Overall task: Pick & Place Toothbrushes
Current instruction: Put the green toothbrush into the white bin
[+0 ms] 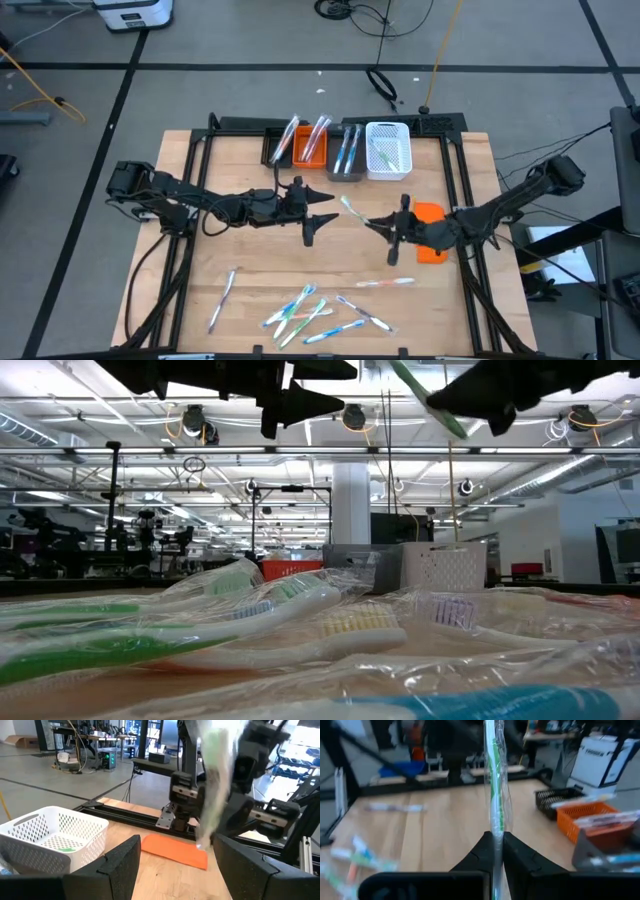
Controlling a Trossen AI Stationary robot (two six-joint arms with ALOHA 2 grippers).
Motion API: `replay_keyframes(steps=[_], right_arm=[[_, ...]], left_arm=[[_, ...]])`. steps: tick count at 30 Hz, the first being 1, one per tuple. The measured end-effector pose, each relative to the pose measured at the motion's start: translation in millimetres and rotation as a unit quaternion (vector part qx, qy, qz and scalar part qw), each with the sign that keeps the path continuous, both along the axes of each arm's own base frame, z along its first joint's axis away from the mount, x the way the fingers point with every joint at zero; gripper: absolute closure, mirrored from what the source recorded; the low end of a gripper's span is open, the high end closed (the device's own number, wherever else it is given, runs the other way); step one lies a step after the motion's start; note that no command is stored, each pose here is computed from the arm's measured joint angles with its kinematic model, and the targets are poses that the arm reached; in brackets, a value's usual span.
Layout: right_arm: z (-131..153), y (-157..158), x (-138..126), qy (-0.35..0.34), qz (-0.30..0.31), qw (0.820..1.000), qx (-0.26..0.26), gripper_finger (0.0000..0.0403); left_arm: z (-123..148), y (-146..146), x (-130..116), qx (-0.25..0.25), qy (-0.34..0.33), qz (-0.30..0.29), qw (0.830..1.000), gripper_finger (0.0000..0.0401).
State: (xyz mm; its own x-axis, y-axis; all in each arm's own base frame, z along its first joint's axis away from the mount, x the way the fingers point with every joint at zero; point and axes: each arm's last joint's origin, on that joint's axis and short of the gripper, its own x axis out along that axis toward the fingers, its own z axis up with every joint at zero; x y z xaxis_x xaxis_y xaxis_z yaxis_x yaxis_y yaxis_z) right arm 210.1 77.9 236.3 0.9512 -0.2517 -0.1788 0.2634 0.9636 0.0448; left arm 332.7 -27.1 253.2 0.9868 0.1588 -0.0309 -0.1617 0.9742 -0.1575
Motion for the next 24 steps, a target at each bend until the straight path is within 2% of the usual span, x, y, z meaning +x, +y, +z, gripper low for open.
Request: replay_keyframes(steps=[15,24], right_arm=[[-5,-21,39,-0.085,0.008,0.996,0.0,0.0389],[-12,-27,48,-0.088,0.027,0.996,0.005,0.0389]], left_arm=[[11,0,0,-0.001,-0.057,-0.001,0.998,0.0148],[16,1,-1,0.003,-0.083,-0.001,0.997,0.0148]])
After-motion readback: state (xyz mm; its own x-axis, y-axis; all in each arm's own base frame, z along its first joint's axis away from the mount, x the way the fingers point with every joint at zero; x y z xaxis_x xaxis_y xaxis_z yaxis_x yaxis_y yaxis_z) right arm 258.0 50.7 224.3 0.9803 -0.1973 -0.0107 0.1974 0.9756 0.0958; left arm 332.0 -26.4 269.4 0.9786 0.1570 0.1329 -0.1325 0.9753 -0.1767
